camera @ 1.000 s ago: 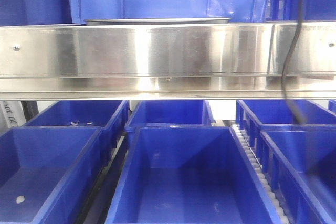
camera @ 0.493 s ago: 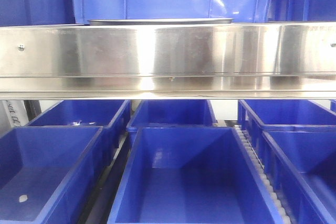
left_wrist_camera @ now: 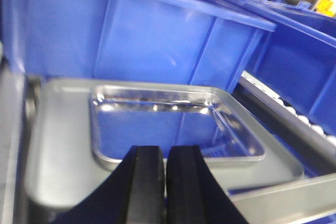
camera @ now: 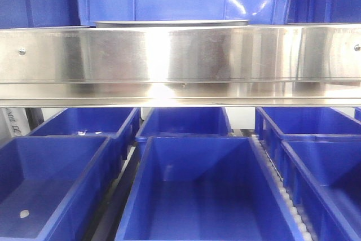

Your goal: Stack silver trays without gaps

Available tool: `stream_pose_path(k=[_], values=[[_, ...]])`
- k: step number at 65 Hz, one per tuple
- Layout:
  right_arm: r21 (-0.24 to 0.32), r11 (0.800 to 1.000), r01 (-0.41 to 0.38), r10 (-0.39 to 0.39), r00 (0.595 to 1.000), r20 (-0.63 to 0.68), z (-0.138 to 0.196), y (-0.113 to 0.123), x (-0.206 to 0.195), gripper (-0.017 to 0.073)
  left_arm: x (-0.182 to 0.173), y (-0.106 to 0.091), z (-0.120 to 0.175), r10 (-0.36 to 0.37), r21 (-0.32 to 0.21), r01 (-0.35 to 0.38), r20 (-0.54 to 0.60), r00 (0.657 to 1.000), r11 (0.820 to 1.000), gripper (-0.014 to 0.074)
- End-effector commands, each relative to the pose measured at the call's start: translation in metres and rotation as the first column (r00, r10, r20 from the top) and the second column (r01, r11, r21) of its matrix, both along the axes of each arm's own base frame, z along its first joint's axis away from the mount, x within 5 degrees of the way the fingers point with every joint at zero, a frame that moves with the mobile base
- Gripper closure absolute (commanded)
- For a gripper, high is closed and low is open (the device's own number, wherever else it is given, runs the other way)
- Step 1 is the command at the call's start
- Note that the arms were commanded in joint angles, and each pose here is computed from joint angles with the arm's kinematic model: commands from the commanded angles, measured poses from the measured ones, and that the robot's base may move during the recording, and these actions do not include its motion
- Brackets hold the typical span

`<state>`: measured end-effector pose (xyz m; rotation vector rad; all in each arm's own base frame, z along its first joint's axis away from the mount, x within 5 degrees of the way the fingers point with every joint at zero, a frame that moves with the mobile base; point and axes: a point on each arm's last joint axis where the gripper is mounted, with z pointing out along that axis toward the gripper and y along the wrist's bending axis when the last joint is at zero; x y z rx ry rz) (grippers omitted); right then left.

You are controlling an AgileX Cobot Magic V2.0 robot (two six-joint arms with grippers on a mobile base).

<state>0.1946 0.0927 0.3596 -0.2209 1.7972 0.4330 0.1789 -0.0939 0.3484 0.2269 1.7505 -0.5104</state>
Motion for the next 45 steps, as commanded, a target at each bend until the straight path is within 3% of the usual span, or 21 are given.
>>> stream_pose_path(k=[1,10,25,45], values=[[-0.019,1.0,-0.016,0.017,0.998,0.063,-0.001,-0.008,-0.017,0.064,-0.021,0.008,-0.002,-0.023,0.005,0.023,0.084,0.996,1.0,0.0582],[-0.005,1.0,-0.012,0.012,0.996,0.092,-0.007,-0.021,-0.044,0.064,-0.05,0.025,-0.006,-0.014,-0.015,0.016,0.123,0.992,1.0,0.0582],[0.011,1.0,0.021,-0.022,0.993,0.119,0.002,-0.042,-0.08,0.064,-0.092,0.048,0.012,0.007,-0.096,0.02,0.274,0.962,0.995,0.0582],[0.05,0.999,0.022,-0.031,0.981,0.191,0.011,-0.053,-0.1,0.064,-0.102,0.054,0.016,0.014,-0.119,0.025,0.316,0.949,0.993,0.0582]])
